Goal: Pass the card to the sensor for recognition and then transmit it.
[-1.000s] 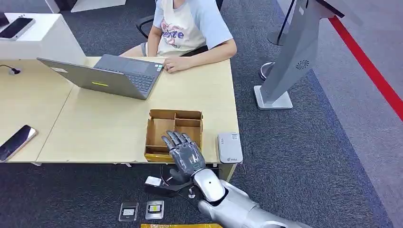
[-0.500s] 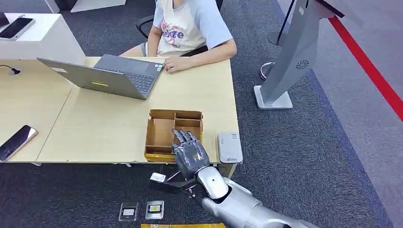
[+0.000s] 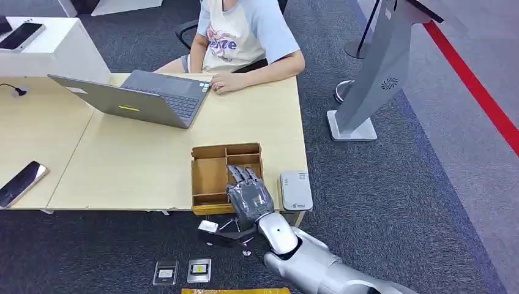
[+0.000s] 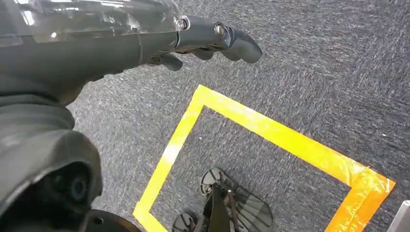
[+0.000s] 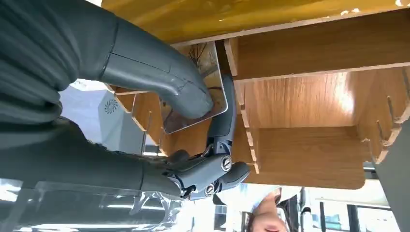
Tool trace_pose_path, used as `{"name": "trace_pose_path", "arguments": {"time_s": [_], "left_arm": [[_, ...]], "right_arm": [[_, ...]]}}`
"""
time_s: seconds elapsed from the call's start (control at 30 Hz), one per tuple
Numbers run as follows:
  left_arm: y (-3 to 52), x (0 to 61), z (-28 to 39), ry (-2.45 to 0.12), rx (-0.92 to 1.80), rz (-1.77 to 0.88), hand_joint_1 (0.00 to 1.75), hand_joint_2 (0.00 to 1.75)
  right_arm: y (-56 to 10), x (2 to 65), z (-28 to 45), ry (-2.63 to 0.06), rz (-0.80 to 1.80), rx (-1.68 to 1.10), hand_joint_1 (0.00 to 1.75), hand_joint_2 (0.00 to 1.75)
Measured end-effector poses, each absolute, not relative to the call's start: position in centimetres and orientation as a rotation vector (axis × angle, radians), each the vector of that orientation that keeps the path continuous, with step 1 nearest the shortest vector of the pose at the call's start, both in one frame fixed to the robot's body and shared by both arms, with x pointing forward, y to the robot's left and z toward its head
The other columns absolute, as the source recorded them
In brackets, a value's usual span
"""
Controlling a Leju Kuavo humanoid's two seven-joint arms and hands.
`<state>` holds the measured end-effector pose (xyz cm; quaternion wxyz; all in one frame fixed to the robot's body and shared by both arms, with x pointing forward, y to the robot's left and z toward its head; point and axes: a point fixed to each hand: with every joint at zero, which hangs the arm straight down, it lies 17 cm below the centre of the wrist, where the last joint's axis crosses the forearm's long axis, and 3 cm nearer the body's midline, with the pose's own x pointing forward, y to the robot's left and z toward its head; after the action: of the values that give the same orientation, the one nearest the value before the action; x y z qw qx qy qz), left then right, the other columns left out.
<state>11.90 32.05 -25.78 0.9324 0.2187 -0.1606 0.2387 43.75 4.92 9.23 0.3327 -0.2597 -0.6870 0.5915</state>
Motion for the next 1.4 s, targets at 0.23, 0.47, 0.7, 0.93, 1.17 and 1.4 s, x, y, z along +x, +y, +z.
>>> {"name": "trace_pose_path", "arguments": {"time_s": [0.23, 0.47, 0.7, 0.93, 1.17, 1.4], "left_arm": [[32.2, 12.0, -25.7, -0.336, 0.45, 0.481, 0.0, 0.0], [32.2, 12.1, -25.7, -0.341, 0.45, 0.477, 0.0, 0.0], [32.1, 12.2, -25.7, -0.343, 0.448, 0.472, 0.0, 0.0], [32.1, 12.3, -25.7, -0.348, 0.448, 0.467, 0.0, 0.0], [32.2, 12.4, -25.6, -0.355, 0.449, 0.466, 0.0, 0.0], [32.2, 12.4, -25.6, -0.355, 0.449, 0.466, 0.0, 0.0]], "right_arm": [[4.8, 43.8, 9.3, -1.799, 1.542, -0.685, 1.75, 1.75], [4.4, 44.0, 9.6, -1.815, 1.528, -0.699, 1.75, 1.75], [4.5, 44.2, 11.0, -1.872, 1.493, -0.72, 1.75, 1.75], [4.5, 44.5, 13.2, -1.944, 1.434, -0.745, 1.75, 1.75], [4.6, 44.4, 14.4, -1.983, 1.412, -0.751, 1.75, 1.75], [4.5, 44.4, 14.7, -1.993, 1.402, -0.754, 1.75, 1.75]]}}
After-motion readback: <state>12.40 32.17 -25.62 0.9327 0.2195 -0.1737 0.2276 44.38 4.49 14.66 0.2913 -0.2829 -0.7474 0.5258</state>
